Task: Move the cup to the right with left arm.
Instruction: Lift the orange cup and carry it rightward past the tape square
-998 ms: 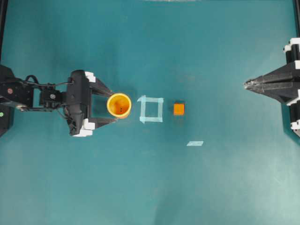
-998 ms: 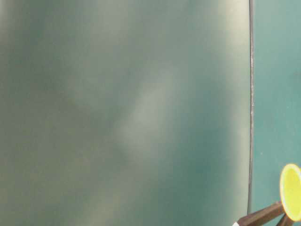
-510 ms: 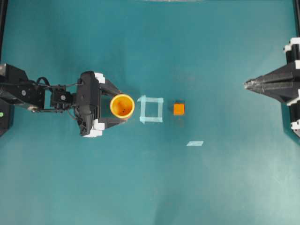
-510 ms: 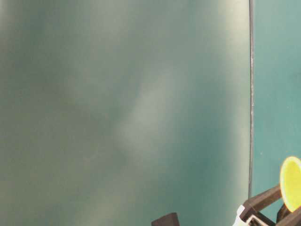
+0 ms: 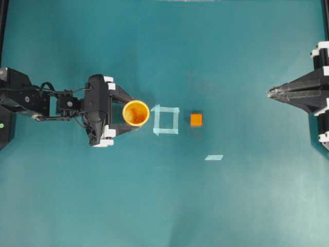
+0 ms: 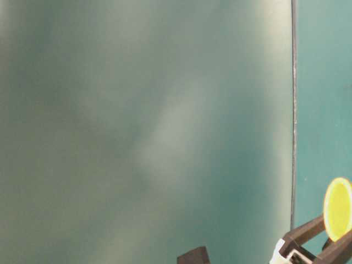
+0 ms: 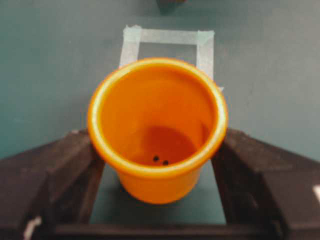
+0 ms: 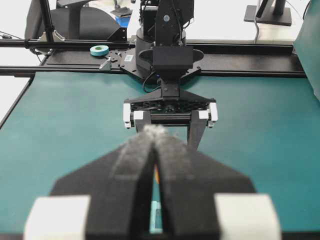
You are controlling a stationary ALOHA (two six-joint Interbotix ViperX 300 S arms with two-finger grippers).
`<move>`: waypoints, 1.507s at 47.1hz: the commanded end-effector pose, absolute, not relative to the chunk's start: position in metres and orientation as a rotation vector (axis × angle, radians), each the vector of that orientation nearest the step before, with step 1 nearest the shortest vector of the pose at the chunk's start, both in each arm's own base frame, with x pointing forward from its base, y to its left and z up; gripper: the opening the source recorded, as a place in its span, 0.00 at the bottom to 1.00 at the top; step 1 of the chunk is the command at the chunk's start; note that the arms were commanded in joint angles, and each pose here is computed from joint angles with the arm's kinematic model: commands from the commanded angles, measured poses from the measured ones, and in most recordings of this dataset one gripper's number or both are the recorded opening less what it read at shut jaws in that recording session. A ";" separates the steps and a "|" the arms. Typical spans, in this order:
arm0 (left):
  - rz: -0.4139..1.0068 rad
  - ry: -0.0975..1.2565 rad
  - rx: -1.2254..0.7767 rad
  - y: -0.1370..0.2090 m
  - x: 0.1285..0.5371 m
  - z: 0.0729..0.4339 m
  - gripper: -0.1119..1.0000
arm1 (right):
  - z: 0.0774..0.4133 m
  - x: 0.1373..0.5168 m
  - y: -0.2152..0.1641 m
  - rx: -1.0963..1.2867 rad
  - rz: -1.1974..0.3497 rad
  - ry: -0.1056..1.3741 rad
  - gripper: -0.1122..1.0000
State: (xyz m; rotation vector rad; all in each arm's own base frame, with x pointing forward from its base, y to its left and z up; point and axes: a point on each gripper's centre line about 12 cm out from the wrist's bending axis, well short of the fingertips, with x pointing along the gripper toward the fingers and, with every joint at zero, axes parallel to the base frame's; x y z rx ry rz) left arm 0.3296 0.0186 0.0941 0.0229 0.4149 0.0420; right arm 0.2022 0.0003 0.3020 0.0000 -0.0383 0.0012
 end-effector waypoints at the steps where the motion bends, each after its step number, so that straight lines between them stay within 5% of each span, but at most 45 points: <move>1: 0.043 0.363 0.028 0.019 0.336 0.108 0.68 | 0.315 0.205 0.000 0.000 0.001 -0.069 0.10; 25: 0.025 0.295 0.031 0.013 0.352 0.164 0.68 | 0.318 0.205 0.000 0.002 0.001 -0.074 0.10; 71: 0.015 0.197 0.048 0.014 0.526 0.200 0.68 | 0.333 0.198 0.000 -0.001 0.001 -0.086 0.10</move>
